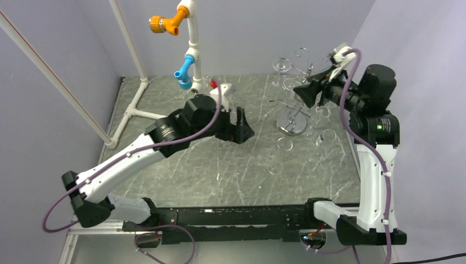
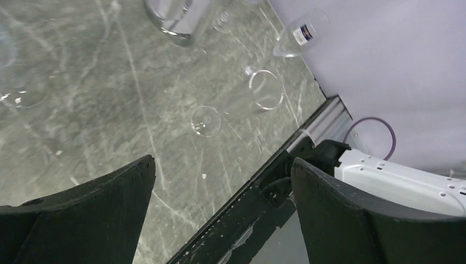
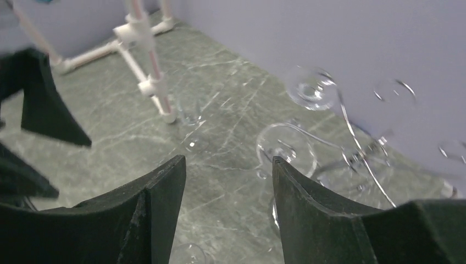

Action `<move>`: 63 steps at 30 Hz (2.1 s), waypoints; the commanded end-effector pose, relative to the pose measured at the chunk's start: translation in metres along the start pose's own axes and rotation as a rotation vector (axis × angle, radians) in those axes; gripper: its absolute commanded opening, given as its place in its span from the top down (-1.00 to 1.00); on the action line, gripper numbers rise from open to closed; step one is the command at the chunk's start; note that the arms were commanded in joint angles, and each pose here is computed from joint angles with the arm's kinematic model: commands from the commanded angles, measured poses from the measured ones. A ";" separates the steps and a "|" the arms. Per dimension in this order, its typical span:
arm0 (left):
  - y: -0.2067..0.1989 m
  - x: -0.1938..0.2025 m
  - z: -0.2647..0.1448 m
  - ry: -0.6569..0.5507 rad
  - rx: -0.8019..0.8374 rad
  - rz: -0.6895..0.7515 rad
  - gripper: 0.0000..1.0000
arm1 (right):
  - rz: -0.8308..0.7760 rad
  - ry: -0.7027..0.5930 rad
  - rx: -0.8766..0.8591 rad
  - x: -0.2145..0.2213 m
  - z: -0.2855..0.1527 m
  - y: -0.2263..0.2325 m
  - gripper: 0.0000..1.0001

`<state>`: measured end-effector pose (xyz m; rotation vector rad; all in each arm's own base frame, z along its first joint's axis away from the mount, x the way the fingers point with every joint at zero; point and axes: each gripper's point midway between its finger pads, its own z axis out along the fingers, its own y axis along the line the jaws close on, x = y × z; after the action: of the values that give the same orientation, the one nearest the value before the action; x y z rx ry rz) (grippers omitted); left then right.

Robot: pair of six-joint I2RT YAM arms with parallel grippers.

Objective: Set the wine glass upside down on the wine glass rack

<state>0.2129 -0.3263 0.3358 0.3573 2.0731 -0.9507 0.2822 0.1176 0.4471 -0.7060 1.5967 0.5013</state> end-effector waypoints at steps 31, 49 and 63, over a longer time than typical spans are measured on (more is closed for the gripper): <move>-0.047 0.072 0.145 0.415 -0.083 0.072 0.10 | 0.362 -0.115 0.310 0.018 -0.046 -0.054 -0.21; -0.042 0.075 0.162 0.410 -0.114 0.084 0.47 | 0.379 -0.120 0.278 0.021 -0.048 -0.043 -0.20; -0.013 0.046 0.117 0.291 -0.223 0.146 1.00 | 0.411 -0.067 0.123 0.031 -0.039 -0.022 -0.20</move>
<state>0.2393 -0.4559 0.2122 0.6132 2.4789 -0.6033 0.2752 0.0564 0.4263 -0.1783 1.6903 0.6130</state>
